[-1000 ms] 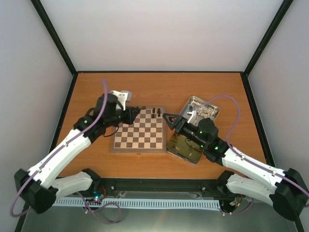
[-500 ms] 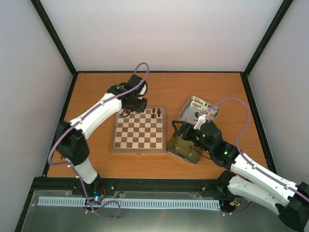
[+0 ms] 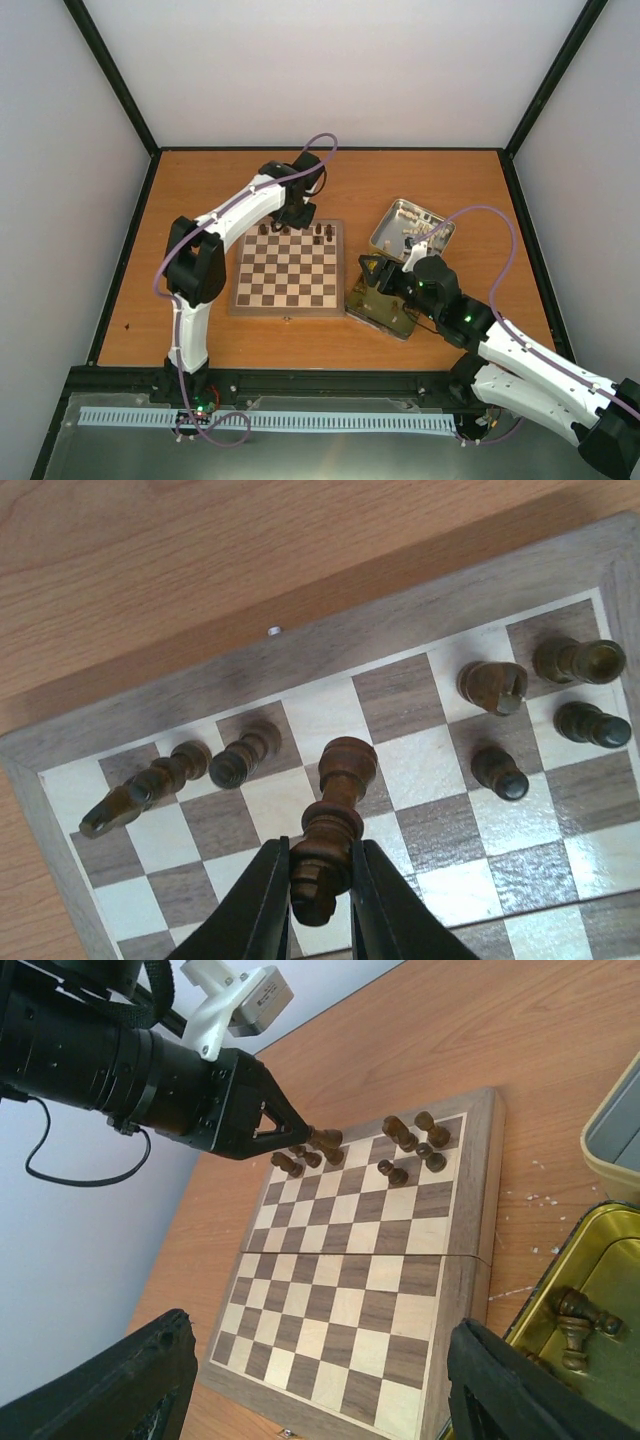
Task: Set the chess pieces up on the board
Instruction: Place the chess piece on the chessboard.
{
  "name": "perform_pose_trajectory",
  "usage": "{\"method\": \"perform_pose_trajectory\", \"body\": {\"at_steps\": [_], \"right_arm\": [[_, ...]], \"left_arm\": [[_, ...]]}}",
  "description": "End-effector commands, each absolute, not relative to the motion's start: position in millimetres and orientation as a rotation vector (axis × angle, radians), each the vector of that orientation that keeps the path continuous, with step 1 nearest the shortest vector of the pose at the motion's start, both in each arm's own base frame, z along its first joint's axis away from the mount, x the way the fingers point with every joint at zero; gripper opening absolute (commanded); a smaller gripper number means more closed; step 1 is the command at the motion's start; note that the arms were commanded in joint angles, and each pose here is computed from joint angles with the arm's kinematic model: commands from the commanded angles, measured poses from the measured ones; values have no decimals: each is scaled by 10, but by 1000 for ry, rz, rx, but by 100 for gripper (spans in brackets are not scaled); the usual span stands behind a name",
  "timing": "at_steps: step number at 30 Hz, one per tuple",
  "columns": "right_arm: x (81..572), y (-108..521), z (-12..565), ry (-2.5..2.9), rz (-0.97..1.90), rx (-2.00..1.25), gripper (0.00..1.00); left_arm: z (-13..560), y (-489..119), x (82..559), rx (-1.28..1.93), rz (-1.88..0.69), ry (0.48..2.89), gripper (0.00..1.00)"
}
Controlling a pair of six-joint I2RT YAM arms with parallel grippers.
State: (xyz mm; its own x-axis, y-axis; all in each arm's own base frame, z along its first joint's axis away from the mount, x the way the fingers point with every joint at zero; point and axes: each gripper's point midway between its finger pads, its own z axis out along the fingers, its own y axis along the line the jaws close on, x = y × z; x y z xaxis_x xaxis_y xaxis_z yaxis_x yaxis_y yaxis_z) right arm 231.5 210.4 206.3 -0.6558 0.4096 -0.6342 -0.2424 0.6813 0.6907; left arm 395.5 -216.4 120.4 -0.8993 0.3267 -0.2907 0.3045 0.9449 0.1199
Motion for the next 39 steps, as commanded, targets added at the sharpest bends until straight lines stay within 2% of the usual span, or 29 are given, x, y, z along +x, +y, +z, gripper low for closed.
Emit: {"method": "perform_pose_trajectory", "body": {"at_steps": [1,11,25,39], "right_arm": [[2329,2046,1995,2060,957,131,69],[2325,2048,1938,2071,953,129,69],[2319,2064,1889,2083,959,129,69],[2313,2081,1870,2087,968,124,69]], "left_arm": [[1207,-2164,4015,522,170,2793,3],[1081,-2091,4085,533,285,2818,9],[890,-2163,4099,573,262,2848,9],[907,-2204,4145,568,246,2841,19]]}}
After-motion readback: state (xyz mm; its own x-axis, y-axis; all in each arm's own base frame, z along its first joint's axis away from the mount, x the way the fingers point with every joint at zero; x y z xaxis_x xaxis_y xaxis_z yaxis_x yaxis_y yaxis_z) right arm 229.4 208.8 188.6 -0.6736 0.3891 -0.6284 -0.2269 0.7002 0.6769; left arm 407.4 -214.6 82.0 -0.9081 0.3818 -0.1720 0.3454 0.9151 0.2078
